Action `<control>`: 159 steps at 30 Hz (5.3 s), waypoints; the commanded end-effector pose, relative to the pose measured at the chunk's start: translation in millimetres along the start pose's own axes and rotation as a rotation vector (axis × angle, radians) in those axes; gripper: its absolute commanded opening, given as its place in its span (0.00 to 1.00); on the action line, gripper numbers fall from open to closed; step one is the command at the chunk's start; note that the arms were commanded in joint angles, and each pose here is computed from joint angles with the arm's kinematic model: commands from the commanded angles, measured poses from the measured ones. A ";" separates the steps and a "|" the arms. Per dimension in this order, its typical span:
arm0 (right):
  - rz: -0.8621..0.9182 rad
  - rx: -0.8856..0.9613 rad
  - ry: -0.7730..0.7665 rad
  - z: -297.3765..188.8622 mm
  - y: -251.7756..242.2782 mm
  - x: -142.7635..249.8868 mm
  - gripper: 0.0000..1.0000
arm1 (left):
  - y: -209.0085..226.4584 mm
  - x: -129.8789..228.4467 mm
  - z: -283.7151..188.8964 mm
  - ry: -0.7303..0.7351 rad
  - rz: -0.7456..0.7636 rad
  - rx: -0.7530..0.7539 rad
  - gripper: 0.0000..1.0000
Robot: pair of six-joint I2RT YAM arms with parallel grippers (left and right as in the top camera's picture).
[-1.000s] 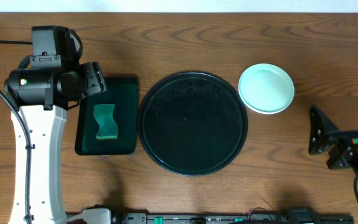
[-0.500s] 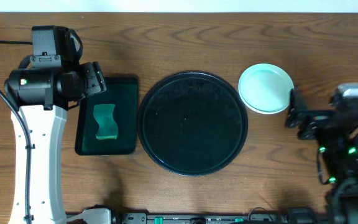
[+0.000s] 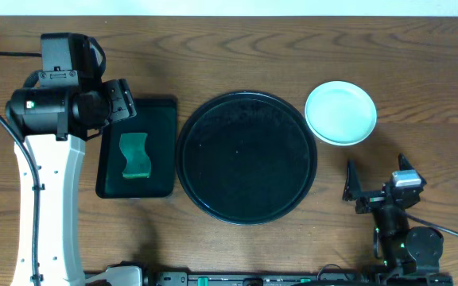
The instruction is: Clean dirty plates on tray and stack at the side
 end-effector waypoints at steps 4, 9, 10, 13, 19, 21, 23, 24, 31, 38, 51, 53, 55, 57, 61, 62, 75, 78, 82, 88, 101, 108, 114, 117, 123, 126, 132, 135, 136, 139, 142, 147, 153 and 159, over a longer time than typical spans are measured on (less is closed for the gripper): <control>-0.015 -0.024 0.000 1.8 4.1 19.5 0.99 | 0.3 0.3 -0.5 -0.001 0.008 -0.004 0.75; -0.014 -0.060 0.012 6.1 10.5 36.7 0.99 | 0.2 0.3 -0.5 0.000 0.008 -0.004 0.75; -0.014 -0.063 0.012 6.0 10.9 36.4 0.99 | 0.3 0.3 -0.5 -0.001 0.008 -0.004 0.75; -0.010 -0.063 0.013 6.0 10.9 36.6 0.99 | 0.3 0.3 -0.5 -0.001 0.008 -0.004 0.75; -0.011 -0.062 0.013 6.0 10.7 36.5 0.99 | 0.3 0.3 -0.5 -0.001 0.008 -0.004 0.75; -0.010 -0.062 0.013 6.0 10.7 36.5 0.99 | 0.2 0.3 -0.5 0.000 0.008 -0.004 0.75; -0.010 -0.062 0.013 6.0 10.7 36.5 0.99 | 0.2 0.3 -0.5 0.000 0.008 -0.004 0.75; -0.010 -0.062 0.012 6.0 10.7 36.4 0.99 | 0.3 0.3 -0.5 -0.001 0.008 -0.004 0.75; -0.011 -0.062 0.013 6.0 10.7 36.5 0.99 | 0.3 0.3 -0.5 -0.001 0.008 -0.004 0.75; -0.010 -0.062 0.013 6.0 10.7 36.5 0.99 | 0.2 0.3 -0.5 0.000 0.008 -0.004 0.75; -0.010 -0.062 0.013 6.0 10.7 36.5 0.99 | 1.5 -0.3 -3.5 -0.011 0.007 -0.006 0.75; -0.010 -0.062 0.012 6.0 10.7 36.4 0.99 | 4.1 -3.3 -8.8 -0.051 0.004 -0.014 0.75; -0.010 -0.062 0.013 6.0 10.7 36.5 0.99 | 2.5 -10.0 -16.6 -0.136 0.010 0.012 0.75; -0.010 -0.062 0.013 6.0 10.7 36.5 0.99 | 0.9 -13.7 -23.5 -0.227 0.020 0.044 0.75; -0.010 -0.062 0.012 6.0 10.7 36.4 0.99 | -4.8 -4.5 -31.3 -0.398 0.156 0.126 0.75; -0.010 -0.062 0.013 6.0 10.7 36.5 0.99 | -5.0 -0.2 -31.7 -0.432 0.182 0.138 0.75; -0.011 -0.062 0.013 6.0 10.7 36.5 0.99 | 16.5 74.2 8.5 -0.844 0.232 0.206 0.75; -0.010 -0.062 0.013 6.0 10.7 36.5 0.99 | 23.8 96.1 20.1 -0.865 0.230 0.206 0.75; -0.010 -0.062 0.012 6.0 10.7 36.4 0.99 | 31.3 111.1 27.6 -0.903 0.223 0.194 0.75; -0.010 -0.062 0.013 6.0 10.8 36.5 0.99 | 37.0 127.4 46.4 -0.910 0.226 0.186 0.75; -0.010 -0.062 0.013 6.0 10.8 36.5 0.99 | 48.9 145.4 75.4 -0.904 0.206 0.142 0.75; -0.010 -0.062 0.013 6.0 10.7 36.5 0.99 | 49.2 148.6 77.4 -0.891 0.212 0.142 0.75; -0.010 -0.062 0.013 6.0 10.7 36.5 0.99 | 49.3 148.8 78.0 -0.887 0.213 0.141 0.75; -0.010 -0.062 0.013 6.0 10.7 36.5 0.99 | 49.3 148.8 78.1 -0.887 0.213 0.141 0.75; -0.010 -0.062 0.012 6.0 10.7 36.4 0.99 | 49.3 148.8 78.1 -0.887 0.213 0.141 0.75; -0.010 -0.062 0.013 6.0 10.7 36.5 0.99 | 49.3 148.9 78.2 -0.887 0.213 0.140 0.75; -0.010 -0.062 0.012 6.0 10.7 36.4 0.99 | 49.3 148.9 78.2 -0.886 0.212 0.141 0.75; -0.010 -0.062 0.013 6.0 10.7 36.5 0.99 | 49.3 148.9 78.2 -0.887 0.213 0.140 0.75; -0.010 -0.062 0.013 6.0 10.7 36.5 0.99 | 49.3 148.9 78.2 -0.887 0.213 0.140 0.75; -0.010 -0.062 0.013 6.0 10.7 36.5 0.99 | 49.3 148.8 78.1 -0.887 0.213 0.141 0.75; -0.010 -0.062 0.012 6.0 10.7 36.4 0.99 | 49.3 148.9 78.2 -0.887 0.213 0.140 0.75; -0.011 -0.062 0.013 6.0 10.7 36.5 0.99 | 49.3 148.8 78.1 -0.887 0.213 0.141 0.75; -0.010 -0.062 0.013 6.0 10.8 36.5 0.99 | 49.3 148.9 78.2 -0.887 0.213 0.140 0.75; -0.010 -0.062 0.013 6.0 10.7 36.5 0.99 | 49.3 148.9 78.2 -0.887 0.213 0.140 0.75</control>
Point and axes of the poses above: each gripper's point midway between its finger pads, its own z axis out along the fingers, its own y axis along the line the jaws close on, x = y × z, the point moved 2 cm from there along -z, back along the fingers, and after that the axes turned 4 degrees about -z, right-handed, at the moved point
